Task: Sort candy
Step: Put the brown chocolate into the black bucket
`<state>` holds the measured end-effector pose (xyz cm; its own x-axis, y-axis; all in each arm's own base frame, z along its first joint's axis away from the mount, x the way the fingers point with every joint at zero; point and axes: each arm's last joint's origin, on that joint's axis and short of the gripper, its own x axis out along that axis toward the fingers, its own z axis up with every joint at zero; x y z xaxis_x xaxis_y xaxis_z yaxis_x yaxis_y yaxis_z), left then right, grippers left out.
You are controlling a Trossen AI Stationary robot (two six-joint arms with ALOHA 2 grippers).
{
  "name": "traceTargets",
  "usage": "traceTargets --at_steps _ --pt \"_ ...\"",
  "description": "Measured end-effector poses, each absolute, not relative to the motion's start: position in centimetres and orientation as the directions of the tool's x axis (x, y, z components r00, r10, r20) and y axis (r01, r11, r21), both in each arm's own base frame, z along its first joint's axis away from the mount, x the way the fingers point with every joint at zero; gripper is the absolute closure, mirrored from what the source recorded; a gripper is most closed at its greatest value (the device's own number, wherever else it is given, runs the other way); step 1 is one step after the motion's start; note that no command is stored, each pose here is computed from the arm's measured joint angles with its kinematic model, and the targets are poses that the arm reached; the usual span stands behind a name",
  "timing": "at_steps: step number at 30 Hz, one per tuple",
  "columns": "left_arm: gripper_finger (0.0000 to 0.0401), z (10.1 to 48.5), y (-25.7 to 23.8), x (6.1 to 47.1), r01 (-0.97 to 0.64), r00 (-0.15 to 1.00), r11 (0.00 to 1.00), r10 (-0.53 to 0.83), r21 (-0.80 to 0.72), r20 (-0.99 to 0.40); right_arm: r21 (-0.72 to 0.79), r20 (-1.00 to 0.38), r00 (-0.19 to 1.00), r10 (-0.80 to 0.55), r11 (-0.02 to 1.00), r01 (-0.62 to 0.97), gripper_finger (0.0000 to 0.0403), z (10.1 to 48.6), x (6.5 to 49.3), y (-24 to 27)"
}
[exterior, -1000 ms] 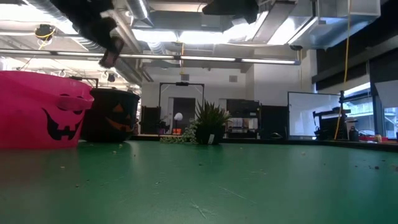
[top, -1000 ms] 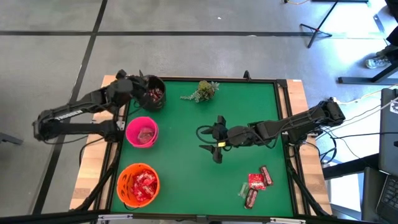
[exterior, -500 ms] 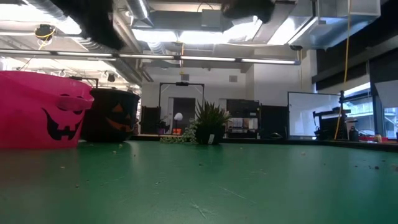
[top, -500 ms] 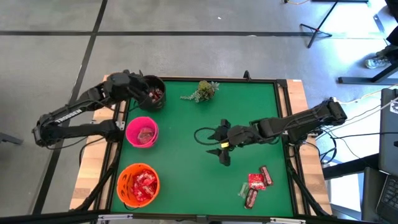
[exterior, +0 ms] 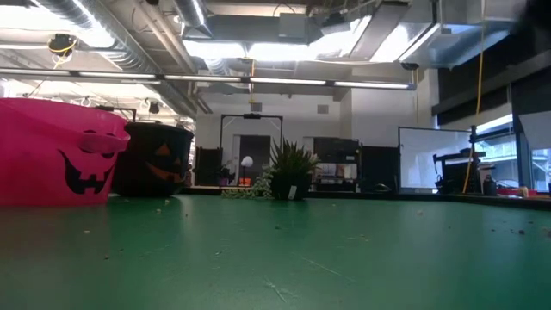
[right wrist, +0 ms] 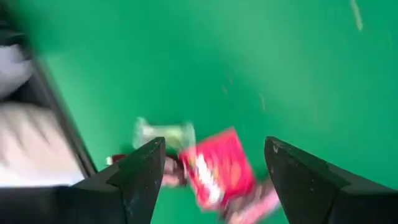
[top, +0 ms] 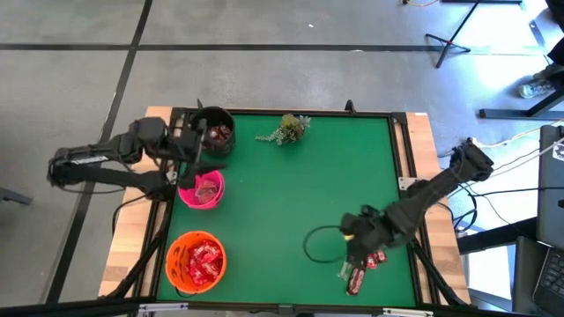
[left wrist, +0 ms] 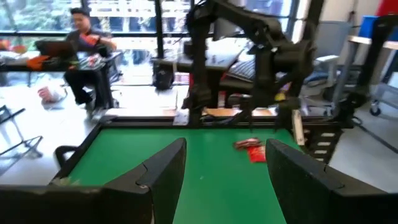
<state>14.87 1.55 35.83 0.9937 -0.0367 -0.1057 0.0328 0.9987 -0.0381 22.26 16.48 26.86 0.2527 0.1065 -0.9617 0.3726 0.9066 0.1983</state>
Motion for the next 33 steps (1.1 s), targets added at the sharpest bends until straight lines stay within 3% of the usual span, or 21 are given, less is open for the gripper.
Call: traceTargets --at_steps 3,6,13,20,26,33 --pt "0.0190 35.9 0.1 15.5 0.076 0.993 0.997 -0.078 -0.027 -0.094 0.105 -0.988 0.155 0.001 0.739 0.665 0.0132 25.7 19.8 17.2" --pt "0.0190 36.0 -1.2 16.0 0.122 0.990 0.992 -0.121 0.007 -0.073 0.082 -0.990 0.138 -0.038 0.638 0.766 0.0132 24.4 18.1 18.2" --pt "0.0190 36.4 -4.3 16.4 0.244 0.969 0.955 -0.247 0.169 -0.007 0.118 -0.990 0.141 -0.001 0.538 0.834 0.0132 20.2 15.5 19.6" --pt "0.0190 35.9 -6.2 16.7 0.264 0.962 0.944 -0.272 0.198 0.014 0.117 -0.993 0.120 0.022 0.452 0.885 0.0132 16.2 14.5 18.5" --pt "0.0190 34.9 -8.0 16.8 0.262 0.953 0.933 -0.291 0.246 0.088 0.057 -0.998 0.067 -0.007 0.433 0.899 0.0132 14.8 13.7 17.7" --pt "0.0190 34.0 -9.1 17.1 0.260 0.958 0.933 -0.282 0.249 0.057 0.032 -0.999 0.033 0.005 0.437 0.899 0.0145 14.6 13.5 17.5"
